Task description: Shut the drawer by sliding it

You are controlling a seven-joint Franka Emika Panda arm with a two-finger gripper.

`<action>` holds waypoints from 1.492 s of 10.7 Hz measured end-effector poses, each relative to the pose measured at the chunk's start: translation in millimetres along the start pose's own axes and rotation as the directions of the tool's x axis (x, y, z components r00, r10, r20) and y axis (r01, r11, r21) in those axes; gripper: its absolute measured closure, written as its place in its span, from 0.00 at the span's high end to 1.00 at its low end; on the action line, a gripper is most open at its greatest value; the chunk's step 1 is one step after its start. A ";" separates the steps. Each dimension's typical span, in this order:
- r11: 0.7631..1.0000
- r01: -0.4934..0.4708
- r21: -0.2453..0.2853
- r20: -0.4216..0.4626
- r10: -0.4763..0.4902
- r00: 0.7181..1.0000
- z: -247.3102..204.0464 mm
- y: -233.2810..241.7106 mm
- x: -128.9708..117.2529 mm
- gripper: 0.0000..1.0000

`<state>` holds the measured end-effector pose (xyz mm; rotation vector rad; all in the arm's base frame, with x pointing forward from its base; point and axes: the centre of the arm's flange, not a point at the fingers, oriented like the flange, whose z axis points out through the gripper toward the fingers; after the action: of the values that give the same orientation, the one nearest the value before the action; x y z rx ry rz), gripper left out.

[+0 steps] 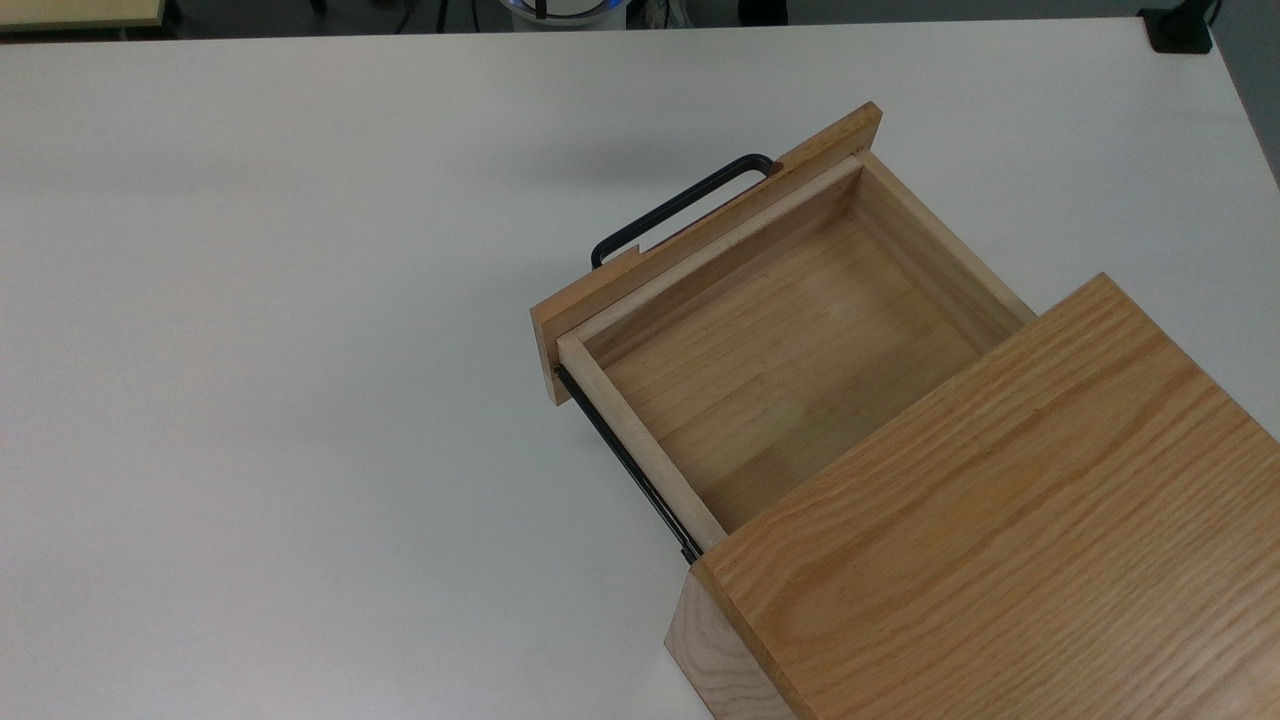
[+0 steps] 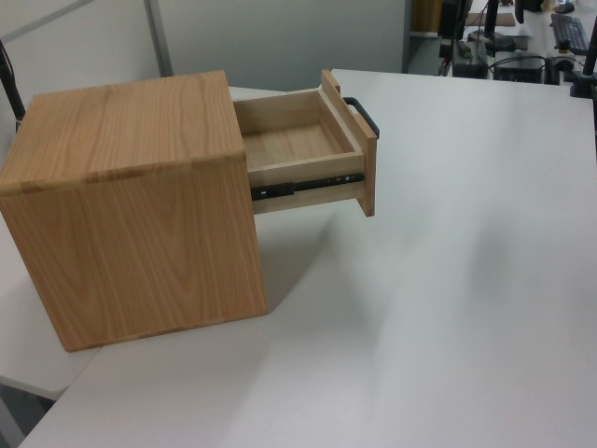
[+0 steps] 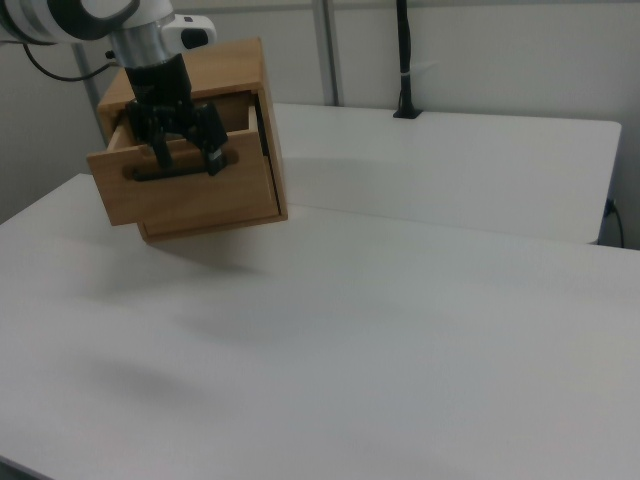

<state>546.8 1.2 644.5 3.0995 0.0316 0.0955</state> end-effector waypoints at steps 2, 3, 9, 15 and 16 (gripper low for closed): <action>1.000 0.002 0.000 0.000 -0.002 1.000 0.2 -0.9 0.0 1.00; 1.000 0.002 0.000 0.001 -0.002 1.000 0.4 -1.2 0.0 1.00; 1.000 0.004 0.000 0.004 -0.004 1.000 2.0 -2.3 -0.1 1.00; 1.000 0.006 0.000 0.008 -0.006 1.000 3.6 -2.6 -0.3 1.00; 1.000 0.007 0.000 0.008 -0.007 1.000 3.7 -2.6 -0.3 1.00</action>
<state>546.7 3.6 640.7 3.0997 0.0428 0.0830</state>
